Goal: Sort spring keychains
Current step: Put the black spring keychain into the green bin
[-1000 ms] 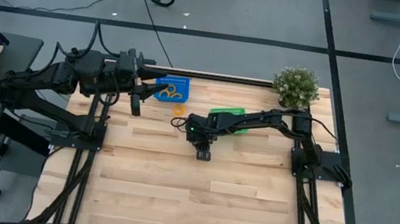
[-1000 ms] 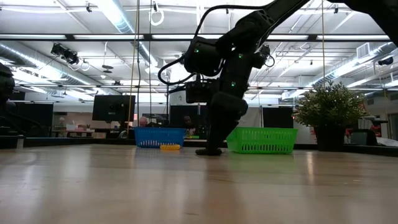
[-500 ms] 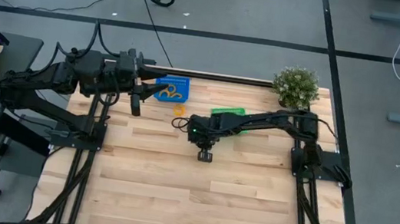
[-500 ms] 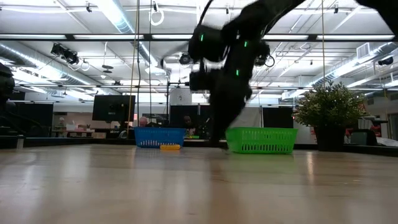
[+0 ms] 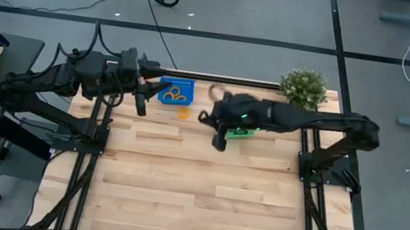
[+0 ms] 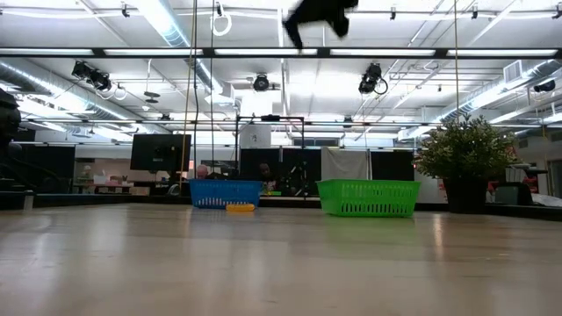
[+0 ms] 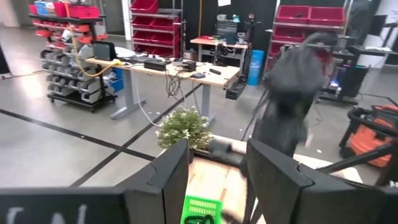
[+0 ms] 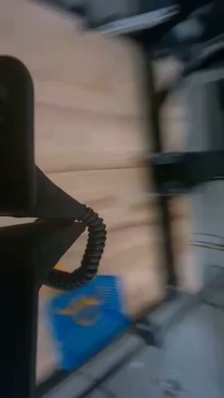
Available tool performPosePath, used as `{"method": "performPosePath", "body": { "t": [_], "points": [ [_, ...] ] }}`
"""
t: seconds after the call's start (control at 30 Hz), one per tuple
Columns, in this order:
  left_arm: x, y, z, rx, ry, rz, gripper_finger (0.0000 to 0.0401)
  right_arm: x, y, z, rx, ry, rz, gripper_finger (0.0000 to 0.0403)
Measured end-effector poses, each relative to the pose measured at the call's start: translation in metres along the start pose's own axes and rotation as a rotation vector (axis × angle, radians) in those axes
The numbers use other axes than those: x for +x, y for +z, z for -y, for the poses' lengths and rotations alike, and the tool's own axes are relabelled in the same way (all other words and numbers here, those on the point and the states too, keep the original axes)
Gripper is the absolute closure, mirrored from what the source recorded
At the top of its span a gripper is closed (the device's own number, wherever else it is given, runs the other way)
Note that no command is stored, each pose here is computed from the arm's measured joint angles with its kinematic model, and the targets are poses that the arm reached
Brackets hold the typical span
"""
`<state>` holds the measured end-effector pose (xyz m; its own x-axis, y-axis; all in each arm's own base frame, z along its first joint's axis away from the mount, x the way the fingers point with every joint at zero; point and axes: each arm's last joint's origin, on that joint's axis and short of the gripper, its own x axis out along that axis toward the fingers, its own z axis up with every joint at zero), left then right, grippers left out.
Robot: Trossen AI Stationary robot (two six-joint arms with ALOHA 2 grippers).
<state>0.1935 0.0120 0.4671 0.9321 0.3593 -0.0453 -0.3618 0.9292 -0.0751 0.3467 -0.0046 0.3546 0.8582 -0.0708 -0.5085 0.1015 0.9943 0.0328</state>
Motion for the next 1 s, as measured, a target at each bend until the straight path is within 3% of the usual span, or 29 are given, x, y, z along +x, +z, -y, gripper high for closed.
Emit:
{"method": "performPosePath", "body": {
  "t": [0.17, 0.27, 0.4, 0.53, 0.77, 1.0],
  "points": [
    [0.000, 0.002, -0.001, -0.005, 0.041, 0.018, 0.0236, -0.023, 0.018, 0.000, 0.080, 0.063, 0.155, 0.0403],
    [0.000, 0.003, -0.001, -0.009, 0.051, 0.029, 0.0236, -0.045, 0.028, 0.000, 0.066, 0.204, 0.239, 0.0403],
    [0.000, 0.003, -0.001, -0.010, 0.051, 0.029, 0.0236, -0.087, 0.033, 0.001, 0.029, 0.232, 0.331, 0.0403],
    [0.000, 0.003, -0.001, -0.015, 0.051, 0.028, 0.0236, -0.115, 0.013, 0.004, 0.045, 0.237, 0.355, 0.0403],
    [0.000, 0.003, -0.001, -0.012, 0.051, 0.032, 0.0236, -0.139, -0.038, 0.010, 0.191, 0.208, 0.459, 0.0403],
    [0.000, 0.003, -0.001, -0.024, 0.050, 0.032, 0.0236, -0.150, -0.047, 0.016, 0.236, 0.075, 0.536, 0.0403]
  ]
}}
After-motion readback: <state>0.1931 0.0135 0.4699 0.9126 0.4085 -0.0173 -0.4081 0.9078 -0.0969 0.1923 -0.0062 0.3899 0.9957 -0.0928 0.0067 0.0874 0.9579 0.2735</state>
